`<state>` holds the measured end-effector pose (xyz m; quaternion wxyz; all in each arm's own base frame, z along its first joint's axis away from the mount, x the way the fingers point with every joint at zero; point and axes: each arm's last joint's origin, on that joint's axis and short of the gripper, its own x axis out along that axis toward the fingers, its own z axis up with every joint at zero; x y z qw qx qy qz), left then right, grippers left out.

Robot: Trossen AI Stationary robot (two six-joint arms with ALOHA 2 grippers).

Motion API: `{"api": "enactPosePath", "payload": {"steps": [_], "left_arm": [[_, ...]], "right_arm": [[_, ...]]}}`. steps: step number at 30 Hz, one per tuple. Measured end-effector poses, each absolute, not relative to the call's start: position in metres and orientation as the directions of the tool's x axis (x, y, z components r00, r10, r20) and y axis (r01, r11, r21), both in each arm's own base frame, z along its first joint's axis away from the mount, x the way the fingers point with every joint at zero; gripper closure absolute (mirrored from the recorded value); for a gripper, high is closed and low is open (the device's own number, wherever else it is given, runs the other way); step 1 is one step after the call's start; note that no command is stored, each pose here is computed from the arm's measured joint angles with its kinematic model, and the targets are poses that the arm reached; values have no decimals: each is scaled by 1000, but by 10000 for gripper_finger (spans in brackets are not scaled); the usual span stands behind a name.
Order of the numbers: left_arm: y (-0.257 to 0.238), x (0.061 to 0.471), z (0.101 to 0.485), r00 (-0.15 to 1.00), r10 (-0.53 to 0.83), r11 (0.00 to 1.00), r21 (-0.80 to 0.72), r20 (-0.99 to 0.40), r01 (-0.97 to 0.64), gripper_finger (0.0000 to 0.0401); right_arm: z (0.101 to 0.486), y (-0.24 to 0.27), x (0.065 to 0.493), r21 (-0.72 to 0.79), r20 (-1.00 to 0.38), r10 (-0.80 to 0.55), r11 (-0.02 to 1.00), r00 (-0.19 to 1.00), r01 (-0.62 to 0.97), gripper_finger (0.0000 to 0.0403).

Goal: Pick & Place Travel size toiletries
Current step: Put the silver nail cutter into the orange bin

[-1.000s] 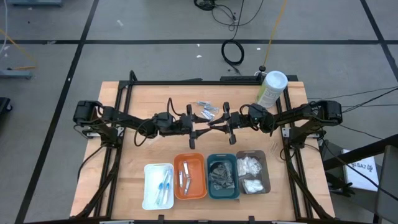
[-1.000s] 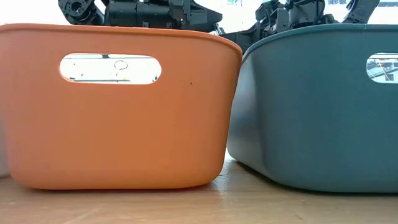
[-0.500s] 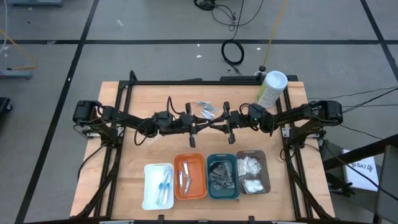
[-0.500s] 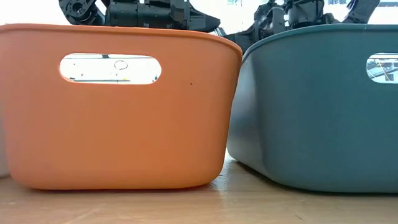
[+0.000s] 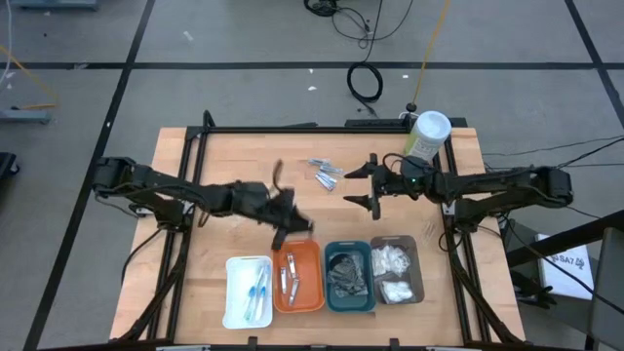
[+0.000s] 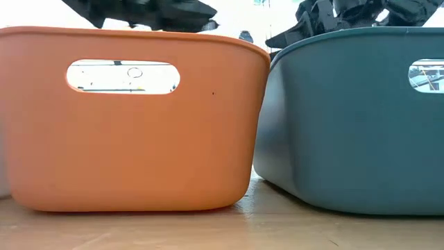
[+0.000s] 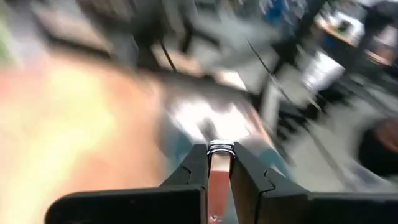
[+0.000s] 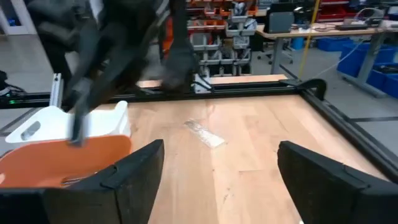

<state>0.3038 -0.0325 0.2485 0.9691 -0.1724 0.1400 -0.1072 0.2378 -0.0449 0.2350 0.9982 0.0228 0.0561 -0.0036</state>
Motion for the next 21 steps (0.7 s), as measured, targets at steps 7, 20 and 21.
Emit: {"api": "enactPosePath", "payload": {"steps": [7, 20, 21], "left_arm": [[-87, 295, 209, 774, -411, 827, -554, -482, 94, 370], [-104, 297, 195, 760, -403, 815, -577, -510, 46, 308], [-104, 297, 195, 760, -402, 814, -580, -511, 41, 294]], "right_arm": [[244, -42, 230, 41, -89, 2, 999, 996, 1, 124], [236, -43, 235, 68, -127, 6, 998, 992, 2, 134], [236, -43, 235, 68, -127, 6, 998, 992, 2, 134]]}}
